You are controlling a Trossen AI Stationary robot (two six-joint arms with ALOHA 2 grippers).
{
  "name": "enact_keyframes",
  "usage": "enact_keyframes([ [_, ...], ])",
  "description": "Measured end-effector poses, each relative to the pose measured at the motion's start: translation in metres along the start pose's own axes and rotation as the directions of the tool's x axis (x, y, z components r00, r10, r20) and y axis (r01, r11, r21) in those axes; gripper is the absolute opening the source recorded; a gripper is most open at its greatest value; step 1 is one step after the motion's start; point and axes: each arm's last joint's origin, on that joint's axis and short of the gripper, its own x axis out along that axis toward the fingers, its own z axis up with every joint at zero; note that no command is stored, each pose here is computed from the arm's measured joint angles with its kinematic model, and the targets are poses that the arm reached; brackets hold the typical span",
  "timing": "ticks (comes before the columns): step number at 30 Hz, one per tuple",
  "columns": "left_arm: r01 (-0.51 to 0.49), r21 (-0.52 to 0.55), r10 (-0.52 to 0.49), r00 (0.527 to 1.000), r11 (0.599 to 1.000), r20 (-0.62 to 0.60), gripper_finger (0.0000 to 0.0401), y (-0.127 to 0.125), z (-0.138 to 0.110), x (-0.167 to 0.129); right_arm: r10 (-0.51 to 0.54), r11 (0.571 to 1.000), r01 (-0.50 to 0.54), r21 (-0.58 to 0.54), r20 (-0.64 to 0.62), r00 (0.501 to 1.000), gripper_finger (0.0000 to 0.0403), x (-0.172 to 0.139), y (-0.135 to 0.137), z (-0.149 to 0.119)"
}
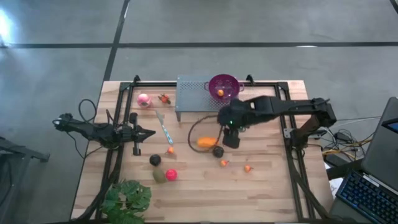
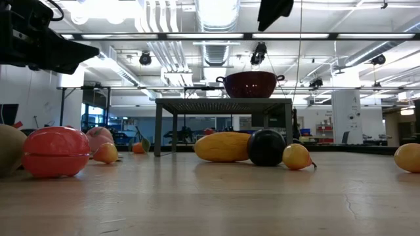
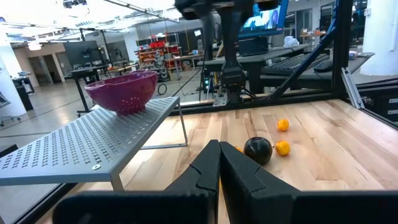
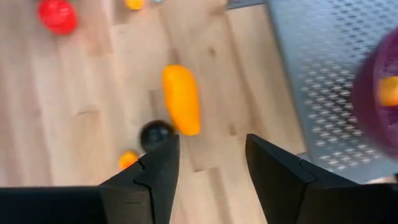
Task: Pick & Place Fruit
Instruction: Put the pear into the purple bowl on the shelf
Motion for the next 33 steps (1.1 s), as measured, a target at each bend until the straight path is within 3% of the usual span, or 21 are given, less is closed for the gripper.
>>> enact_keyframes([
  [15, 0.0, 0.001, 0.0, 1.0, 1.0, -0.001, 0.0012, 0.0, 0.0, 0.0, 0.029, 1.0, -0.03, -0.003, -0.153, 0.988, 0.0196, 0.007, 0.07, -0.052],
  [33, 0.0, 0.0, 0.0, 1.0, 1.0, 0.0, 0.0012, 0.0, 0.0, 0.0, -0.085, 0.992, 0.111, 0.06, -0.33, 0.94, 0.0154, 0.041, 0.104, -0.123],
])
